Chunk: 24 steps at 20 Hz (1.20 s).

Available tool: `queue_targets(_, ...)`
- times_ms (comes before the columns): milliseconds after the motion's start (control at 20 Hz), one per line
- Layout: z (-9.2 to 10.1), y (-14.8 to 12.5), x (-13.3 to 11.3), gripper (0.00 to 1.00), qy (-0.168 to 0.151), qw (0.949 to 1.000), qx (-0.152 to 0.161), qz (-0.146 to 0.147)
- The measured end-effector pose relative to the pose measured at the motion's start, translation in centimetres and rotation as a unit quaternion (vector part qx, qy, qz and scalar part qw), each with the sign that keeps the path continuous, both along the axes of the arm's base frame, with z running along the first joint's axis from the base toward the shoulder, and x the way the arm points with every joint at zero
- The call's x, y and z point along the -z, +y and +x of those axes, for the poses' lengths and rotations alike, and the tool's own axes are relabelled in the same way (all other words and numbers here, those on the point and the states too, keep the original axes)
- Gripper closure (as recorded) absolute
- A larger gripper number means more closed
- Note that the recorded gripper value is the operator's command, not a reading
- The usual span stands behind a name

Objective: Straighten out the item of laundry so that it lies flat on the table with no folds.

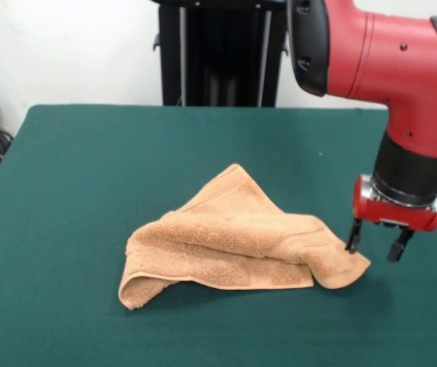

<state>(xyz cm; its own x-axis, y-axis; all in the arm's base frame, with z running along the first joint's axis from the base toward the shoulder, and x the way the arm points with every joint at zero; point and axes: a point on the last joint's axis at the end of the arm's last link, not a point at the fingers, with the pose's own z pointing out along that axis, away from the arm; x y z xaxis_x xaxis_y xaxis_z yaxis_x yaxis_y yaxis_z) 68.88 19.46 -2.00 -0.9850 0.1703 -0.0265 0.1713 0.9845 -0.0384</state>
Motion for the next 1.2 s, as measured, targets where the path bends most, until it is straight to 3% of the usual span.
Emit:
queue_targets(250,-0.2,0.0,0.3,0.00,0.002,1.0000,0.000,0.000)
queue_targets(750,-1.9,-0.4,3.5,0.00,0.027,0.9996,0.000,-0.005)
queue_targets(1200,-1.8,-0.3,3.4,0.00,0.026,0.9997,0.000,-0.005)
